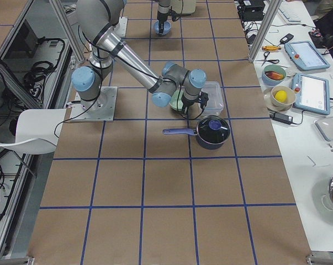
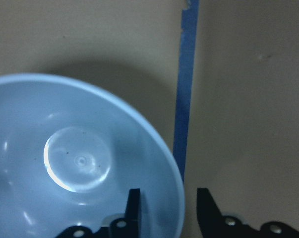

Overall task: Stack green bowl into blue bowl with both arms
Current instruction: 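Slide blue bowl to table center with left gripper while right grips green bowl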

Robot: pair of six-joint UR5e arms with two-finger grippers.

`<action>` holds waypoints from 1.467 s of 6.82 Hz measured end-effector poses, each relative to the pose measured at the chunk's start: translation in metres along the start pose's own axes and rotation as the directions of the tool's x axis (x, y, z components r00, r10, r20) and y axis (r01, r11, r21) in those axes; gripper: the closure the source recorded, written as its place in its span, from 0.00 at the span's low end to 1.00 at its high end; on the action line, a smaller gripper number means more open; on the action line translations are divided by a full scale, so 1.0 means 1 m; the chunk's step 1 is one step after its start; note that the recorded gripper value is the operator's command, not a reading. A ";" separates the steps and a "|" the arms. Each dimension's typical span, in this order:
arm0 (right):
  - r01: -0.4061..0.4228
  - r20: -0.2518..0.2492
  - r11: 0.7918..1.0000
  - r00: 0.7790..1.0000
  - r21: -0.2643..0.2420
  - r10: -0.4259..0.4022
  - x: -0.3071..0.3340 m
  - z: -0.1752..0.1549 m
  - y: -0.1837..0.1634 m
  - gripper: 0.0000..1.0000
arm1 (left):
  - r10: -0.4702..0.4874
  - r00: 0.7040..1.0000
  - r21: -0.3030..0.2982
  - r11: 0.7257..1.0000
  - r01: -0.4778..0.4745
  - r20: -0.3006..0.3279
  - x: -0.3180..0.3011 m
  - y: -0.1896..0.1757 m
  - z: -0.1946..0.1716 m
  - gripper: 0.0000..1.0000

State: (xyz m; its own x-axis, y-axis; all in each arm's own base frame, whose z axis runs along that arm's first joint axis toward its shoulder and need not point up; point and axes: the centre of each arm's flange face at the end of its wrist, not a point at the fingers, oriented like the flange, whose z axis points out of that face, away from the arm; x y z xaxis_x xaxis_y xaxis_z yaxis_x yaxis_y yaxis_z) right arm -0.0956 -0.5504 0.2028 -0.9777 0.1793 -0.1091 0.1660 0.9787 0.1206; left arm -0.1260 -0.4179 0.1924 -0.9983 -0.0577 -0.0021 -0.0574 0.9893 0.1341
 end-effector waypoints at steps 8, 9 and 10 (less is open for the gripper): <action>0.055 0.090 0.998 0.995 -0.039 -0.051 -0.025 -0.124 0.022 1.00 | -0.038 0.995 0.161 0.986 0.052 -0.093 0.244 -0.073 -0.097 1.00; 0.069 0.112 0.997 0.992 -0.039 -0.065 -0.029 -0.124 0.024 1.00 | -0.033 0.995 0.169 0.984 0.048 -0.091 0.265 -0.085 -0.092 1.00; 0.077 0.133 0.996 0.989 -0.039 -0.071 -0.032 -0.122 0.024 1.00 | -0.025 0.997 0.174 0.984 0.038 -0.076 0.277 -0.097 -0.081 1.00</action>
State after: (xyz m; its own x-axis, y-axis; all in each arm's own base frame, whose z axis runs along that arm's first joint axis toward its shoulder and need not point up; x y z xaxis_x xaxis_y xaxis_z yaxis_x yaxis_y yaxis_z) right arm -0.0762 -0.5452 0.3295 -0.9612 0.1211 -0.2477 0.0853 0.9850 0.1502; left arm -0.3968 -0.5409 0.2592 -0.9933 -0.0927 0.0698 -0.0957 0.9946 -0.0408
